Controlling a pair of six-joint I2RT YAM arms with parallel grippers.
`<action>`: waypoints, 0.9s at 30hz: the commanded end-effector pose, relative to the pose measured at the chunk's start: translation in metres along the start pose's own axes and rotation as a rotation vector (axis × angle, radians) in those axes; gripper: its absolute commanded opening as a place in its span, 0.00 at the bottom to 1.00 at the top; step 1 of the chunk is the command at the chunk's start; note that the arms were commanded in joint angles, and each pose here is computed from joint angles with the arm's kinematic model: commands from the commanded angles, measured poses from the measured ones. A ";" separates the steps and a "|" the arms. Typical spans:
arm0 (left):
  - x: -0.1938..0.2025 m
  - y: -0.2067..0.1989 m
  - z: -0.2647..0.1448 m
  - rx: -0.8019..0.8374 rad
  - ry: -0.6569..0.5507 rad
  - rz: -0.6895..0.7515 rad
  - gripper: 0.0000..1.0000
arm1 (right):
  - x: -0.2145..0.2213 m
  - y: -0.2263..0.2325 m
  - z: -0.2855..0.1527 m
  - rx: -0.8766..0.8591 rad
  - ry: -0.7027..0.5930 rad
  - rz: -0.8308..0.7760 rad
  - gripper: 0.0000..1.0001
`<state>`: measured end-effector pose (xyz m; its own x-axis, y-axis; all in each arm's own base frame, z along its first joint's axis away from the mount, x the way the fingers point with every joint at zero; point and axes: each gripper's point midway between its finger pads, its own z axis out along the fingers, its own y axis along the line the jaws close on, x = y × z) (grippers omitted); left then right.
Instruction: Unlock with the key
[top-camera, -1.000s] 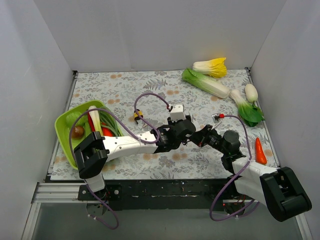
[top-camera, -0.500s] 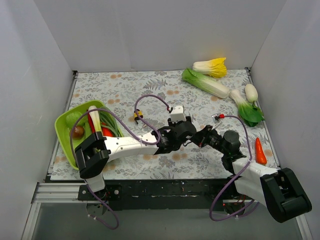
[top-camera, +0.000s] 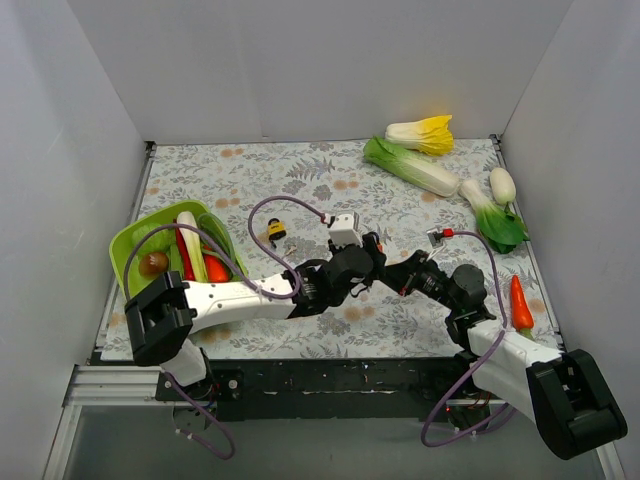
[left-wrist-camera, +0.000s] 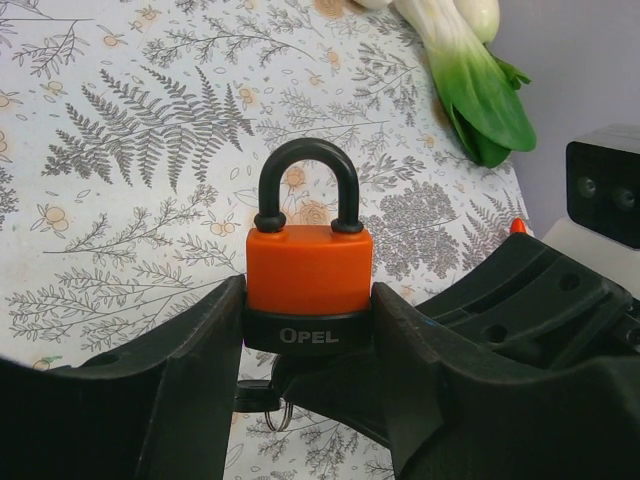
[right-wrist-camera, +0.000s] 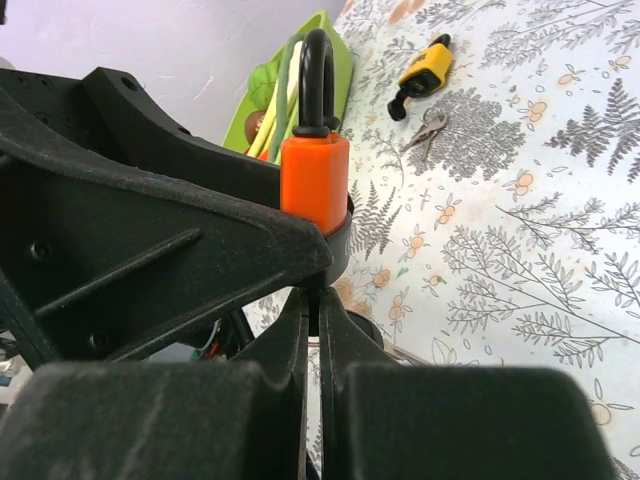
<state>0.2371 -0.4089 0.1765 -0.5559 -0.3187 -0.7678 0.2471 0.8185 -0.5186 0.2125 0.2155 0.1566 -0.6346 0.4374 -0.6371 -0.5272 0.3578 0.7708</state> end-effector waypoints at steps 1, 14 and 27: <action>0.036 -0.041 -0.045 0.231 0.163 0.022 0.00 | -0.085 0.032 0.005 -0.054 -0.305 -0.121 0.01; 0.025 -0.061 -0.065 0.400 0.137 0.018 0.00 | -0.091 0.049 0.002 -0.112 -0.312 -0.090 0.01; 0.026 -0.077 -0.086 0.571 0.140 0.030 0.00 | -0.094 0.058 -0.001 -0.153 -0.326 -0.077 0.01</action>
<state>0.2198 -0.4078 0.2139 -0.4955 -0.3652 -0.7881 0.4409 0.6760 -0.5904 0.1983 0.2185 0.1898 -0.6406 0.4514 -0.6212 -0.5857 0.2359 0.7754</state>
